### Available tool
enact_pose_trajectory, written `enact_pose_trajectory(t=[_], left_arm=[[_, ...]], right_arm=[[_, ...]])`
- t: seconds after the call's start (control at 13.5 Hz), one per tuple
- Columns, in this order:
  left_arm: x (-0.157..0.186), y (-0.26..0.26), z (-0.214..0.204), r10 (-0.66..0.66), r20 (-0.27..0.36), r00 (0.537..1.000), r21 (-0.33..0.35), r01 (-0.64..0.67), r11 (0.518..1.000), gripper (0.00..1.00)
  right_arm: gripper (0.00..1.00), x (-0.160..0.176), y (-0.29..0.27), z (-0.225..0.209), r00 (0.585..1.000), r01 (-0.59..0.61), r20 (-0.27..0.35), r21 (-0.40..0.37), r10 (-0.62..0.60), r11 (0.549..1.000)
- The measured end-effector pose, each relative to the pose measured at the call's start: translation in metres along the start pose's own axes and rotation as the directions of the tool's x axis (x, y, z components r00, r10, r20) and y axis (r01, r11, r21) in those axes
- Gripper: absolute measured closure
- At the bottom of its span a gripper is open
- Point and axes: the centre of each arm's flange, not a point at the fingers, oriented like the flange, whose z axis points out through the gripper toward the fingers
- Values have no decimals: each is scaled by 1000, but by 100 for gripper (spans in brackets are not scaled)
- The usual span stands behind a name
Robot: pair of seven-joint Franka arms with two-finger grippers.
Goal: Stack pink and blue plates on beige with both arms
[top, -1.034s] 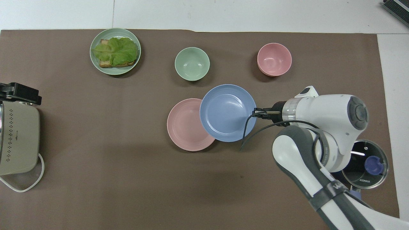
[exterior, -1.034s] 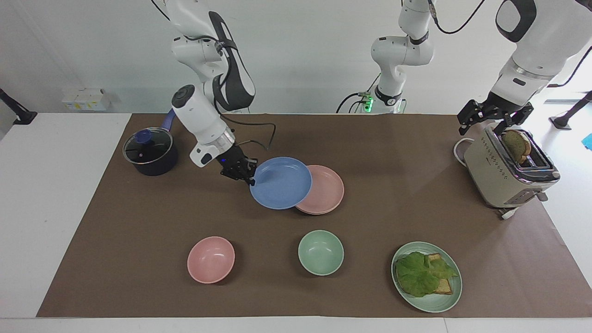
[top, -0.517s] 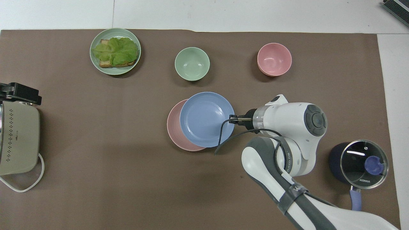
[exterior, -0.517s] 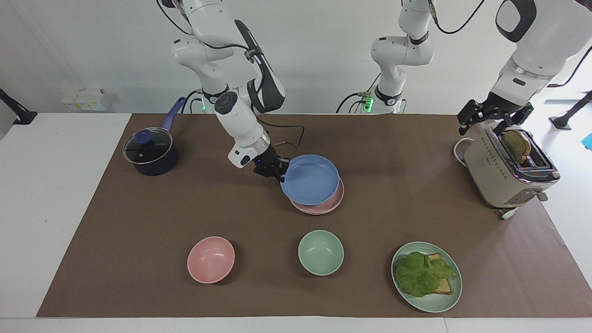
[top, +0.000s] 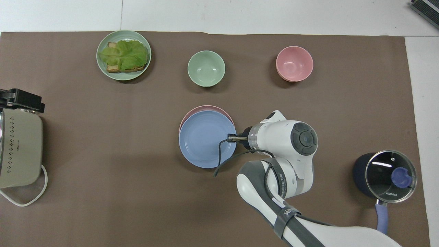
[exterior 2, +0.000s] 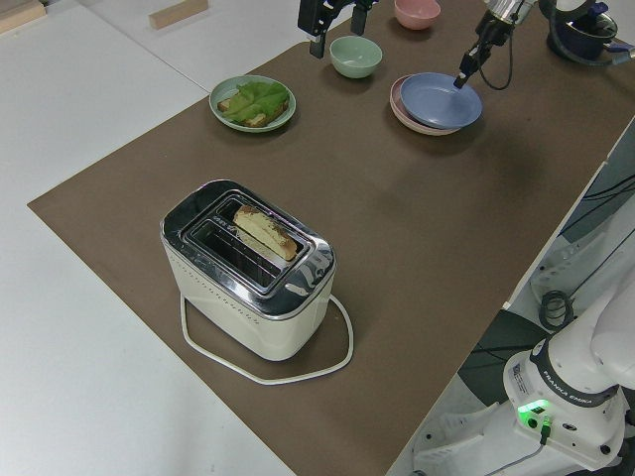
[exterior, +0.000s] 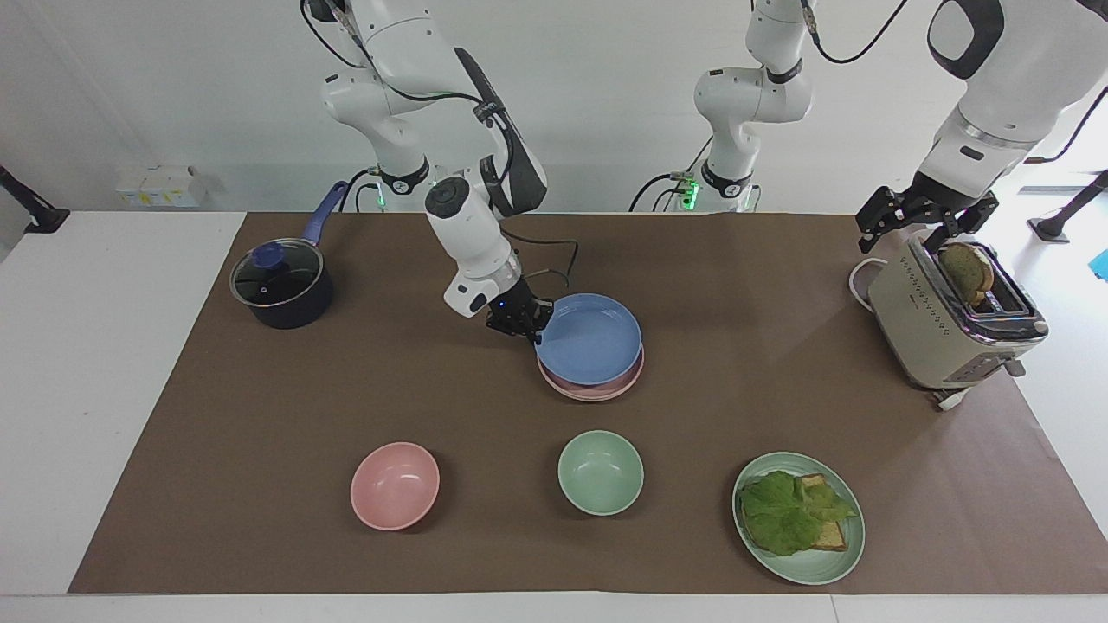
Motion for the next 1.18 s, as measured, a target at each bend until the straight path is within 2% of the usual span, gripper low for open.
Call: enact_pose_trajectory(t=[0.52, 0.81, 0.96, 1.18], left_arm=[[0, 0, 0, 0, 0, 1000, 0, 0, 1000, 0], [0, 0, 0, 0, 0, 1000, 0, 0, 1000, 0], [0, 0, 0, 0, 0, 1000, 0, 0, 1000, 0], [0, 0, 0, 0, 0, 1000, 0, 0, 1000, 0]], right_arm=[[96, 7, 2, 1, 998, 21, -61, -12, -22, 1000], [96, 8, 3, 2, 998, 15, -61, -13, -16, 1000], [78, 8, 2, 2, 998, 3, -63, -11, -4, 1000], [46, 15, -3, -5, 997, 1, -80, 0, -1, 1000]])
